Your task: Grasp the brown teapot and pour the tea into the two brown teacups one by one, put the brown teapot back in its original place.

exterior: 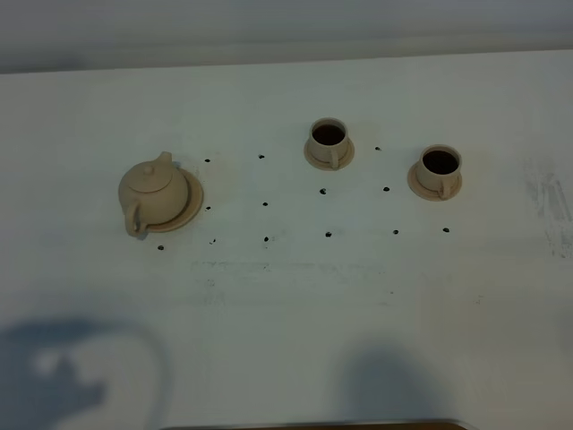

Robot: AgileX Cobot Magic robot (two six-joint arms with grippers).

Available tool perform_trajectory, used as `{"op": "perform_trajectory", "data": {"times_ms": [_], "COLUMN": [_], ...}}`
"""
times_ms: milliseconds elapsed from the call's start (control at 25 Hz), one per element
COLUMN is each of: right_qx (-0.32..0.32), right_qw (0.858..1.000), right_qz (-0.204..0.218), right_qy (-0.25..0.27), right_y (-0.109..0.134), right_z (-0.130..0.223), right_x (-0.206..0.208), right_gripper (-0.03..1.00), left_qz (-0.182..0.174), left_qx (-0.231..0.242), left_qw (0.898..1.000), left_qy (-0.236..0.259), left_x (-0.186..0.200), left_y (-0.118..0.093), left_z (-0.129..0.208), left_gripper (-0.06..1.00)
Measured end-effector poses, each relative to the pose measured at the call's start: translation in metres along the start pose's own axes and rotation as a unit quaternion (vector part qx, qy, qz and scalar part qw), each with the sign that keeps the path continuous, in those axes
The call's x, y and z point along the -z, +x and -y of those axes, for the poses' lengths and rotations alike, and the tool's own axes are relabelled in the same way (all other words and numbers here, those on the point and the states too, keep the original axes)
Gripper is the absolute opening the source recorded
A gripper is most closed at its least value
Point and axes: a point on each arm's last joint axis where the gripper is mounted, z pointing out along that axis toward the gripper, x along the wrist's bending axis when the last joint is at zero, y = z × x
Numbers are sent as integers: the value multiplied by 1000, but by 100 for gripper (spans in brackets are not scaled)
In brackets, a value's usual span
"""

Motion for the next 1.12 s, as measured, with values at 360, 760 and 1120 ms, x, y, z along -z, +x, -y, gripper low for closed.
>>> {"op": "perform_trajectory", "data": {"times_ms": [360,760,1120], "right_qx": [0,0,0], "right_qw": [1000,1000,1000], "right_qz": [0,0,0], "right_qy": [0,0,0], "right_y": [0,0,0], "right_z": [0,0,0], "right_x": [0,0,0], "right_gripper": [24,24,24], "left_qz": [48,68,65], "left_qx": [-33,-49,-49], "left_qw": [998,994,993], "left_qy": [3,-76,-91], "left_x": [-7,15,18], "left_y": [-4,3,5], "left_z": [27,44,47], "left_gripper": [59,50,46]}}
